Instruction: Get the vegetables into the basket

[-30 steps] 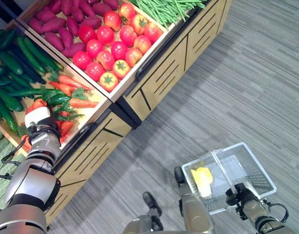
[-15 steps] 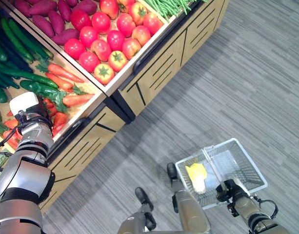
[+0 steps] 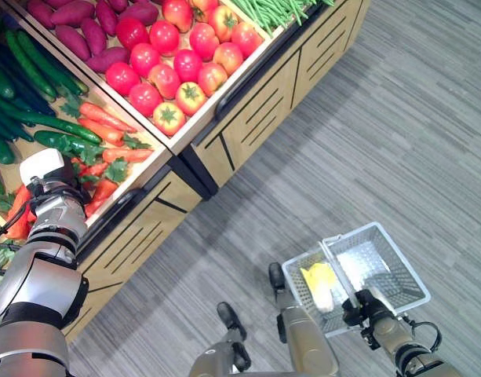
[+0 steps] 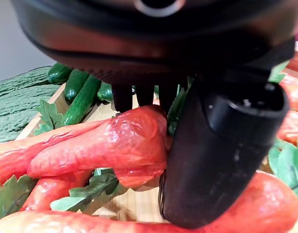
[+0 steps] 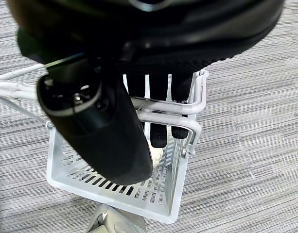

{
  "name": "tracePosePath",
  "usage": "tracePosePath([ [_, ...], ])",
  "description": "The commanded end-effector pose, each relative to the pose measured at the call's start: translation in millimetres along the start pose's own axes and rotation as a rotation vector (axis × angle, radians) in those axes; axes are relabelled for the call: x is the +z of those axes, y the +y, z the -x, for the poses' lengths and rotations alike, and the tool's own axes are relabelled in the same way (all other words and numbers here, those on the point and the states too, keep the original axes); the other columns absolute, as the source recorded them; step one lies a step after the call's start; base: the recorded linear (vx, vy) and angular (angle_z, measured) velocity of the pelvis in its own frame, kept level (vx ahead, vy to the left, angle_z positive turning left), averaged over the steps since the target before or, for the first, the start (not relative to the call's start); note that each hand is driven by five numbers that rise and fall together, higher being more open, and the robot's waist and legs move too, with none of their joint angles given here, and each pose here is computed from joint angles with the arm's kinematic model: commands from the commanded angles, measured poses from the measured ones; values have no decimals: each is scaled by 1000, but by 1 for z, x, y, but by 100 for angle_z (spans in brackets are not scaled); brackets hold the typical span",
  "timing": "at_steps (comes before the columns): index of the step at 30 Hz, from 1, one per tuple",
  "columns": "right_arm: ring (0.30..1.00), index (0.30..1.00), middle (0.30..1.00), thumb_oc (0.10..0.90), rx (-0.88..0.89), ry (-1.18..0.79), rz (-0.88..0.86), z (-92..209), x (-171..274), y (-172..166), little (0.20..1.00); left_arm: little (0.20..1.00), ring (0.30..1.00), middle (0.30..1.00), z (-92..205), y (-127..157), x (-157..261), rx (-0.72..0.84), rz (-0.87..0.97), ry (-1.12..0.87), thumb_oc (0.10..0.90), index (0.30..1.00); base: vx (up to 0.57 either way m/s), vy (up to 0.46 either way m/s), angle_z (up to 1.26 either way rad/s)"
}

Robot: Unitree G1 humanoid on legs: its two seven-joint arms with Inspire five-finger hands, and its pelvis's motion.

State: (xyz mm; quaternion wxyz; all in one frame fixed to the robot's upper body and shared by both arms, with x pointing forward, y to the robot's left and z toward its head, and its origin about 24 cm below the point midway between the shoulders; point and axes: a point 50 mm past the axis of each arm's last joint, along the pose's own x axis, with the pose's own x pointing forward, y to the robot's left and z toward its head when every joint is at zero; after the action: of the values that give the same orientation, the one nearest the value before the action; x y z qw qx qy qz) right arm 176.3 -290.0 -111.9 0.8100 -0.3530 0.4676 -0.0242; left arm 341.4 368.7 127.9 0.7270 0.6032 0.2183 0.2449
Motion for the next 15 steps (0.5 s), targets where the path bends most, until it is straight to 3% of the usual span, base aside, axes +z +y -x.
tracePosePath([
  [1, 300, 300, 300, 400, 112, 91, 23, 10, -30, 35, 300, 300, 300, 300, -6, 37, -14, 148, 15, 7, 400, 300, 0, 0, 0],
  [15, 300, 300, 300, 400, 128, 181, 23, 17, -59, 39, 300, 300, 300, 300, 6, 58, 9, 296, 35, -195, 400, 300, -19, 17, 8],
])
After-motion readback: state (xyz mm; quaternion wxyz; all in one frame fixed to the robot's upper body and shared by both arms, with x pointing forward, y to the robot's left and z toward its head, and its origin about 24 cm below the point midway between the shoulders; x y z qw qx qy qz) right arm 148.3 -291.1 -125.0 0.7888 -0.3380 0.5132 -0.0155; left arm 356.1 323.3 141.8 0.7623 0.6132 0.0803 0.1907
